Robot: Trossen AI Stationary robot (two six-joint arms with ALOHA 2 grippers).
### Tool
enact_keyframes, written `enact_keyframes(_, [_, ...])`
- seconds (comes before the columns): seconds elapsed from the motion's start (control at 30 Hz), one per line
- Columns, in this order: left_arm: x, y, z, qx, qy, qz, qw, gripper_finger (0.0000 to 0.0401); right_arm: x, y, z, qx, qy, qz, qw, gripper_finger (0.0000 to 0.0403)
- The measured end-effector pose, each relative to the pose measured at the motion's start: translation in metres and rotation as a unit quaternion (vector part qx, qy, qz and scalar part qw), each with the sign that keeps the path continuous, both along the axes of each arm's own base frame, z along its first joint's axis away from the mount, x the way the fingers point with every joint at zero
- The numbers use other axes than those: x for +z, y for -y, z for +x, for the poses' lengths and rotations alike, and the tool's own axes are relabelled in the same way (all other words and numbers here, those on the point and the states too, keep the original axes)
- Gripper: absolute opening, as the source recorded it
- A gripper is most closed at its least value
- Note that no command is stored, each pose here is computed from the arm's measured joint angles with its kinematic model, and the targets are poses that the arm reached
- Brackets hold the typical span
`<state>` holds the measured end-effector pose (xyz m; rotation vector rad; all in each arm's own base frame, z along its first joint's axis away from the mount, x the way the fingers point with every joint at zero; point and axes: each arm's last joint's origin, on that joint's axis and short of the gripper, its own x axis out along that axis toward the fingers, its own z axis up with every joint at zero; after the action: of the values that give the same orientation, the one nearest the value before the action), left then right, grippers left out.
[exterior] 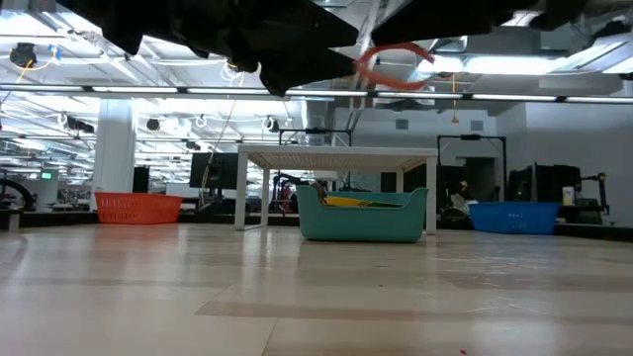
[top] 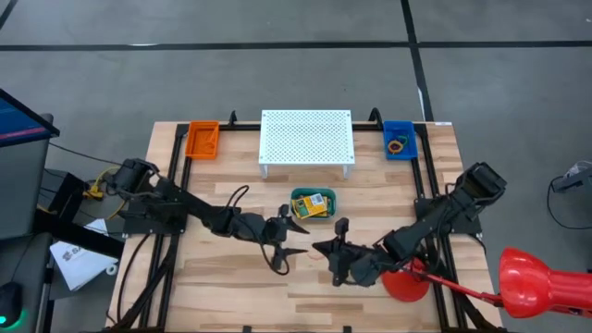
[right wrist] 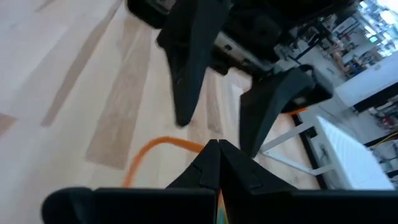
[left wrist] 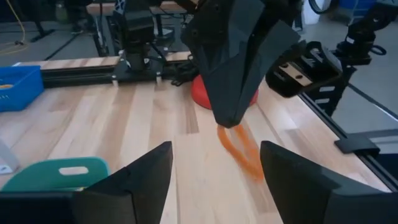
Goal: Pick & Place Office Desk Supplies
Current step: Put the orange rubber band into the orange bin
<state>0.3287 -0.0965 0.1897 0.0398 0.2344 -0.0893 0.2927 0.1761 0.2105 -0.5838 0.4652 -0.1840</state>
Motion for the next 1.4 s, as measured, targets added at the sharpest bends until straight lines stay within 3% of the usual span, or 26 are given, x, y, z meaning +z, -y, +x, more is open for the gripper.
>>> enact_keyframes(0.4, [0.000, -0.005, 0.002, -0.014, -0.002, -0.019, 1.000, 0.0201, 0.008, 0.010, 0.012, 0.019, 0.019, -0.034, 0.999, 0.0000])
enact_keyframes(0.5, [0.000, -0.006, 0.002, -0.004, -0.007, -0.025, 1.000, 0.0149, 0.010, 0.010, 0.012, 0.022, 0.023, -0.037, 0.999, 0.0000])
enact_keyframes(0.63, [-0.005, -0.008, 0.001, 0.013, -0.029, -0.013, 0.999, 0.0027, 0.009, 0.009, 0.012, 0.025, 0.022, -0.038, 0.999, 0.0000])
enact_keyframes(0.8, [-0.012, -0.013, -0.005, 0.083, -0.076, 0.026, 0.993, 0.0003, 0.009, 0.005, 0.008, 0.019, 0.020, -0.059, 0.998, 0.0016])
enact_keyframes(0.97, [-0.003, -0.024, -0.020, 0.188, -0.119, 0.082, 0.972, 0.0000, 0.011, 0.000, 0.003, -0.014, 0.028, -0.091, 0.995, 0.0056])
enact_keyframes(1.13, [0.026, -0.039, -0.053, 0.286, -0.144, 0.106, 0.942, 0.0000, 0.010, -0.002, -0.002, -0.051, 0.025, -0.121, 0.991, 0.0092])
enact_keyframes(1.3, [0.060, -0.065, -0.095, 0.397, -0.133, 0.104, 0.902, 0.0000, 0.007, -0.002, -0.007, -0.084, 0.019, -0.147, 0.985, 0.0119])
enact_keyframes(1.4, [0.071, -0.092, -0.115, 0.469, -0.137, 0.104, 0.866, 0.0000, 0.005, 0.000, -0.010, -0.119, 0.018, -0.165, 0.979, 0.0132])
